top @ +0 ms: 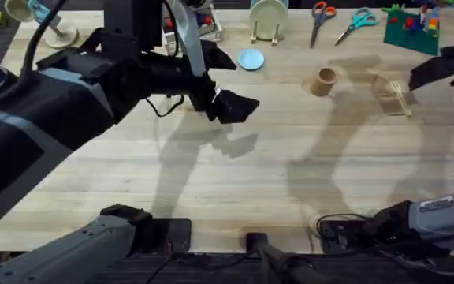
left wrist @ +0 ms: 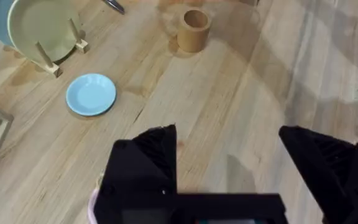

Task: Pick up a utensil and set it on the pink plate, then put the other utensil in the container.

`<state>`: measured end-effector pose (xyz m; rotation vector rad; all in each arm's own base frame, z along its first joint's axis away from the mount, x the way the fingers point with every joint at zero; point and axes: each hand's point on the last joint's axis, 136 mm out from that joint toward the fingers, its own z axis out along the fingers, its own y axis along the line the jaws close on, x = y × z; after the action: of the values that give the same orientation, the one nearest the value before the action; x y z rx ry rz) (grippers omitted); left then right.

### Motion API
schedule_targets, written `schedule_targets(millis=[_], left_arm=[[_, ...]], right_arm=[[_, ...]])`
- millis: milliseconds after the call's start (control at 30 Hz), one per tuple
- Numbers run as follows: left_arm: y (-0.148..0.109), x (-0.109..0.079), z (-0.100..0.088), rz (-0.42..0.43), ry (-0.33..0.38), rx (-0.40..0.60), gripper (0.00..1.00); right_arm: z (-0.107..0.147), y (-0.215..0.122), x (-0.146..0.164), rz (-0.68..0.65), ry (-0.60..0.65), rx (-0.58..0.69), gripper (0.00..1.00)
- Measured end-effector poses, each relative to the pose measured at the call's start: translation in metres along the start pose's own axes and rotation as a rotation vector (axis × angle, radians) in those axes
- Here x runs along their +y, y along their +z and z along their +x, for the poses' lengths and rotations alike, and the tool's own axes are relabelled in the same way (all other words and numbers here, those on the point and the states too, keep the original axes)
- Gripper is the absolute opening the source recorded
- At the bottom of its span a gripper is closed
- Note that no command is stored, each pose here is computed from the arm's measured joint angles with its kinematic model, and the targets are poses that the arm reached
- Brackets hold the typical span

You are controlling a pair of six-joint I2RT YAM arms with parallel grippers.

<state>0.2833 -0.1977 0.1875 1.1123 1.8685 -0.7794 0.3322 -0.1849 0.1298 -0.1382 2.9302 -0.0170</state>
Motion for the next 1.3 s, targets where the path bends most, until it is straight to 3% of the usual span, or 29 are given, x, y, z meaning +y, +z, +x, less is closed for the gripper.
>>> schedule_targets(millis=[400, 667, 933, 1300], left_arm=[[0.0, 0.0, 0.0, 0.0, 0.0, 0.0, 0.996], [0.0, 0.0, 0.0, 0.0, 0.0, 0.0, 0.995], [0.0, 0.0, 0.0, 0.0, 0.0, 0.0, 0.995], [0.0, 0.0, 0.0, 0.0, 0.001, 0.0, 0.996]], right_arm=[[-0.015, 0.052, -0.002, -0.037, -0.047, 0.026, 0.995], [-0.031, 0.071, 0.017, -0.052, -0.113, 0.033, 0.995], [-0.022, 0.093, 0.02, -0.066, -0.108, 0.101, 0.995], [-0.016, 0.093, 0.018, -0.07, -0.082, 0.12, 0.995]])
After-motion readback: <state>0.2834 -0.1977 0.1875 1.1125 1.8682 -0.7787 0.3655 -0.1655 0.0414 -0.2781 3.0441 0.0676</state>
